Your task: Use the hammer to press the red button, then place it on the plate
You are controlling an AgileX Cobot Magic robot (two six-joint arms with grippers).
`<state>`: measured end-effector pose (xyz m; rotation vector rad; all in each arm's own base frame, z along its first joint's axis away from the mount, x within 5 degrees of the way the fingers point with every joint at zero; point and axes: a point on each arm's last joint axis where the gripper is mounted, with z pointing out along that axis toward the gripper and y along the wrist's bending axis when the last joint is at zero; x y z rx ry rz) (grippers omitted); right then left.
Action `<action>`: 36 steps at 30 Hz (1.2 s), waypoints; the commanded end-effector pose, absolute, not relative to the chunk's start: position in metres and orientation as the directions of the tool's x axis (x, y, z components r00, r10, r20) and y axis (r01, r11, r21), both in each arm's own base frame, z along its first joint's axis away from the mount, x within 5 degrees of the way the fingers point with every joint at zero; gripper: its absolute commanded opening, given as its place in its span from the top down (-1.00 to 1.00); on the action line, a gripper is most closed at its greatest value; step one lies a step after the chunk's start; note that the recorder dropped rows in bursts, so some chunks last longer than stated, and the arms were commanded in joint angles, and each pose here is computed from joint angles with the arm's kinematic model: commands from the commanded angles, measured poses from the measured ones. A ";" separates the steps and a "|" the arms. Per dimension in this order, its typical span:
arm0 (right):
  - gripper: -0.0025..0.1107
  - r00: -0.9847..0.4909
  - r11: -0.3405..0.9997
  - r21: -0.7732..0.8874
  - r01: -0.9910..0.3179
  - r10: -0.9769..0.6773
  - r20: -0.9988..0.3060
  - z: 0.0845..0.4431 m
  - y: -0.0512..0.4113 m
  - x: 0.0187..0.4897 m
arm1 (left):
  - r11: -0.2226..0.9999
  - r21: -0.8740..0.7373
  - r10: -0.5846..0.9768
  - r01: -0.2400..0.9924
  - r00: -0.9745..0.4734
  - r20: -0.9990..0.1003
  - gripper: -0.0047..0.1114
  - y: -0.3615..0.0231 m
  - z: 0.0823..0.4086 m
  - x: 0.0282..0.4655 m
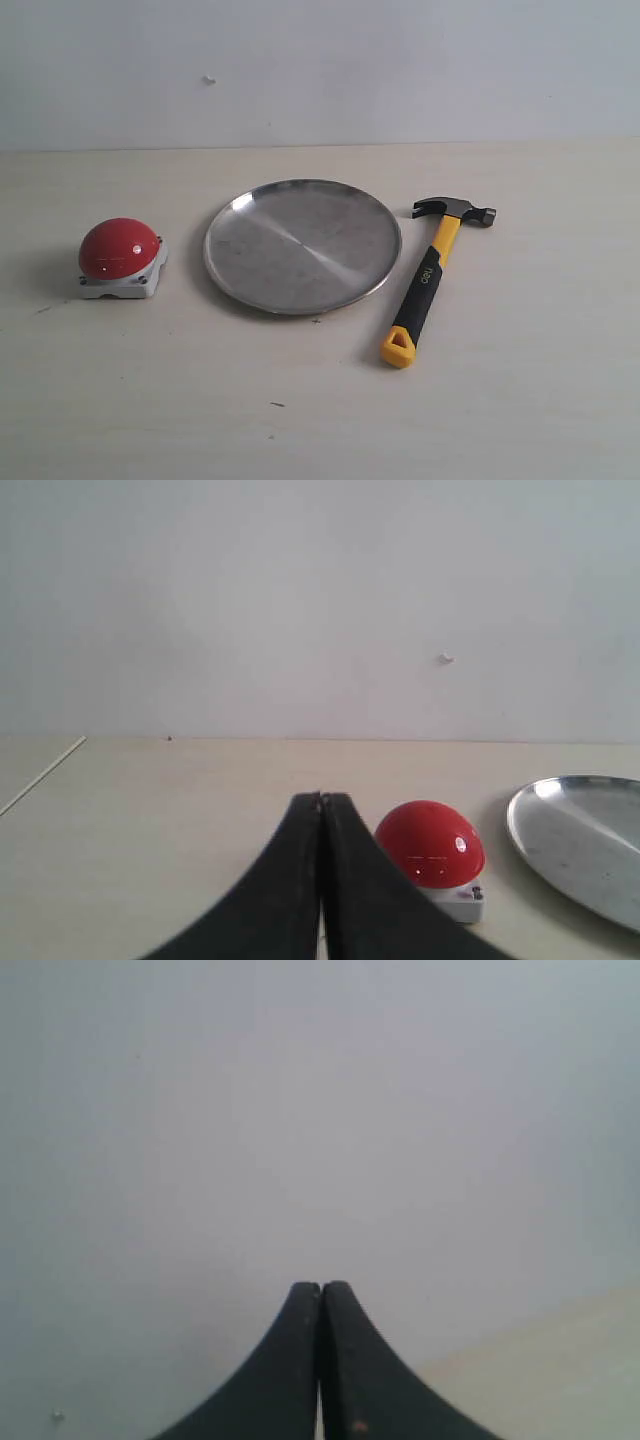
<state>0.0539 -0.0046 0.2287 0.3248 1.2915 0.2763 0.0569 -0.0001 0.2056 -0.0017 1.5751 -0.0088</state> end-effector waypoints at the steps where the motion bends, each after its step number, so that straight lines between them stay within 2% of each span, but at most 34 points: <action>1: 0.96 0.393 0.932 0.357 -0.067 0.354 -0.849 0.241 -0.005 0.049 | 1.000 -0.014 -0.014 0.003 0.002 -1.000 0.92 0.000 0.205 0.056; 6: 0.96 0.504 0.930 0.350 -0.113 0.357 -0.787 0.252 -0.005 0.044 | 1.000 -0.014 -0.014 0.003 0.002 -1.000 0.92 0.000 0.205 0.056; 8: 0.96 0.482 0.927 0.359 -0.106 0.364 -0.797 0.249 -0.005 0.045 | 1.000 -0.014 -0.014 0.003 0.002 -1.000 0.92 0.000 0.205 0.056; 12: 0.96 0.435 0.871 0.466 -0.156 0.484 -0.759 0.247 -0.005 0.046 | 1.000 -0.014 -0.014 0.003 0.002 -1.000 0.92 0.000 0.205 0.056; 16: 0.96 0.314 0.913 0.399 -0.084 0.404 -0.859 0.284 -0.002 0.054 | 1.000 -0.014 -0.014 0.003 0.002 -1.000 0.92 0.000 0.205 0.056; 18: 0.96 0.267 0.932 0.359 -0.045 0.358 -0.895 0.319 -0.003 0.068 | 1.000 -0.014 -0.014 0.003 0.002 -1.000 0.92 0.000 0.205 0.056; 19: 0.96 0.200 0.947 0.320 0.014 0.311 -0.929 0.339 -0.007 0.084 | 1.000 -0.014 -0.014 0.003 0.002 -1.000 0.92 0.000 0.205 0.056; 22: 0.96 -0.017 0.978 0.130 0.166 0.134 -0.991 0.361 -0.018 0.122 | 1.000 -0.014 -0.014 0.003 0.002 -1.000 0.92 0.000 0.205 0.056; 23: 0.96 -0.175 0.978 0.003 0.210 0.041 -0.984 0.366 -0.024 0.144 | 1.000 -0.014 -0.014 0.003 0.002 -1.000 0.92 0.000 0.205 0.056; 24: 0.96 -0.228 0.975 -0.048 0.218 0.003 -0.974 0.371 -0.026 0.149 | 1.000 -0.014 -0.014 0.003 0.002 -1.000 0.92 0.000 0.205 0.056; 26: 0.96 -0.508 0.973 -0.160 0.169 -0.053 -0.860 0.377 -0.031 0.191 | 1.000 -0.014 -0.014 0.003 0.002 -1.000 0.92 0.000 0.205 0.056; 30: 0.93 -0.804 0.978 -0.152 0.145 0.026 -0.595 0.372 -0.036 0.248 | 1.000 -0.014 -0.014 0.003 0.002 -1.000 0.92 0.000 0.205 0.056; 32: 0.80 -0.886 0.986 -0.085 0.142 0.088 -0.456 0.358 -0.033 0.273 | 1.000 -0.014 -0.014 0.003 0.002 -1.000 0.92 0.000 0.205 0.056; 36: 0.61 -0.922 0.989 0.076 0.125 0.144 -0.359 0.333 -0.022 0.304 | 1.000 -0.014 -0.014 0.003 0.002 -1.000 0.92 0.000 0.205 0.056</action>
